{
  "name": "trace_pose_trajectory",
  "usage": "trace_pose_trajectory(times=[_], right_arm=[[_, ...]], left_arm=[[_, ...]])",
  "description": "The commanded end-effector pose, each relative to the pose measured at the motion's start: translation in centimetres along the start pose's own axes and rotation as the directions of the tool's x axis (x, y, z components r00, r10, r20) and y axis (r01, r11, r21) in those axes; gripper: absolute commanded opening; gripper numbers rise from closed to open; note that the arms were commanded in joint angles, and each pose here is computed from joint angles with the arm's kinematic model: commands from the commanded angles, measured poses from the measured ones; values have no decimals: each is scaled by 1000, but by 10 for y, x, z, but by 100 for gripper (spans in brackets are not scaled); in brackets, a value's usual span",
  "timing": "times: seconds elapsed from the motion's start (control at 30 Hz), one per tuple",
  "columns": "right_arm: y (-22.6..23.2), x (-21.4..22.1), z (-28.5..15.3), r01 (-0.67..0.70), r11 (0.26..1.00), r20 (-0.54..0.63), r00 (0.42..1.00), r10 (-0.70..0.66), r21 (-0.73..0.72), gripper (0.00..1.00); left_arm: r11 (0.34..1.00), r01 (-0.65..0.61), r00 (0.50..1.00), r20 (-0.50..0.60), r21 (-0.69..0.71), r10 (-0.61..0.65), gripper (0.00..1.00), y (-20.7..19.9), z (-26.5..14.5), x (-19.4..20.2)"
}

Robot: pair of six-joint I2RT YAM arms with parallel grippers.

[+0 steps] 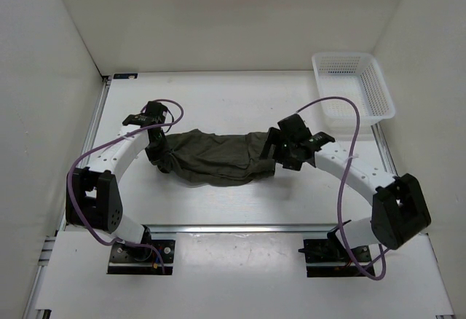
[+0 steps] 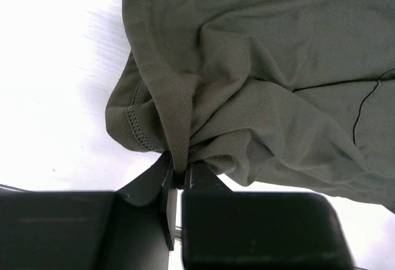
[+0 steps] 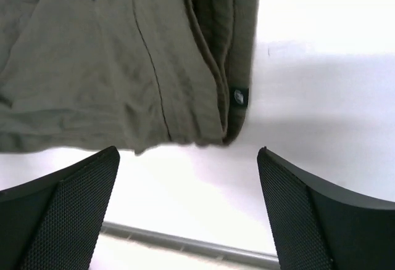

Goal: Fold and stack the shorts
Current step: Fold the shorts

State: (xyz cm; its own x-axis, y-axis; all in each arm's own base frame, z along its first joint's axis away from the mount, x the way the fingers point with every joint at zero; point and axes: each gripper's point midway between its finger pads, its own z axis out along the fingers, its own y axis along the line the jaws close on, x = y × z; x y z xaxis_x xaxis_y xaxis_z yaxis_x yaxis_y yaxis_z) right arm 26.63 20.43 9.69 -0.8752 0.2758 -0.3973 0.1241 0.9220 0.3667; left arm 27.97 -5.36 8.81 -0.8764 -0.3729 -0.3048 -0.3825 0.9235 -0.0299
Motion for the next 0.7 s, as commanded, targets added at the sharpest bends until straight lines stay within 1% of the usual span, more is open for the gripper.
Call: trace_pose_trajectory(times=[0.0, 0.03, 0.07, 0.1, 0.13, 0.17, 0.2, 0.27, 0.3, 0.33, 0.37, 0.47, 0.5, 0.6, 0.67], right_arm=[[-11, 25, -2, -100, 995, -83, 992, 99, -6, 98], [-7, 23, 2, -162, 986, -90, 983, 158, -43, 98], [-12, 35, 7, -196, 979, -123, 974, 188, -55, 98], [-7, 39, 7, -224, 971, -138, 968, 211, -88, 98], [-1, 33, 10, -281, 951, -131, 955, 265, -126, 98], [0, 35, 12, -307, 941, -151, 946, 286, -145, 98], [-2, 41, 15, -324, 935, -166, 939, 300, -145, 98], [-3, 32, 19, -371, 913, -148, 926, 348, -172, 98], [-11, 32, 24, -395, 905, -145, 916, 374, -157, 96], [-7, 33, 24, -393, 901, -159, 916, 367, -185, 96], [-3, 25, 25, -407, 888, -148, 912, 383, -214, 95], [-8, 28, 35, -420, 888, -166, 904, 393, -188, 93], [-3, 25, 34, -427, 879, -166, 902, 398, -210, 90], [2, 19, 35, -432, 871, -155, 901, 405, -235, 89], [0, 21, 42, -437, 874, -165, 898, 408, -215, 89]], left_arm=[[1000, 3, 999, 52, 8, -4, 10, 0, -12, -9], [1000, 3, 999, 52, 8, -4, 10, 0, -12, -9], [1000, 3, 999, 52, 8, -4, 10, 0, -12, -9], [1000, 3, 999, 52, 8, -4, 10, 0, -12, -9], [1000, 3, 999, 52, 8, -4, 10, 0, -12, -9], [1000, 3, 999, 47, 15, -4, 10, -1, -12, -8], [1000, 3, 999, 47, 15, -4, 10, -1, -12, -8], [1000, 3, 999, 47, 15, -4, 10, -1, -12, -8], [1000, 3, 999, 47, 15, -4, 10, -1, -12, -8], [1000, 3, 999, 47, 15, -4, 10, -1, -12, -8], [1000, 3, 999, 47, 15, -4, 10, -1, -12, -8], [1000, 3, 999, 47, 15, -4, 10, -1, -12, -8], [1000, -6, 999, 47, 15, 5, 10, -1, -12, -8], [1000, -6, 999, 47, 15, 6, 10, -1, -12, -8], [1000, -6, 999, 47, 15, 6, 10, -1, -12, -8]])
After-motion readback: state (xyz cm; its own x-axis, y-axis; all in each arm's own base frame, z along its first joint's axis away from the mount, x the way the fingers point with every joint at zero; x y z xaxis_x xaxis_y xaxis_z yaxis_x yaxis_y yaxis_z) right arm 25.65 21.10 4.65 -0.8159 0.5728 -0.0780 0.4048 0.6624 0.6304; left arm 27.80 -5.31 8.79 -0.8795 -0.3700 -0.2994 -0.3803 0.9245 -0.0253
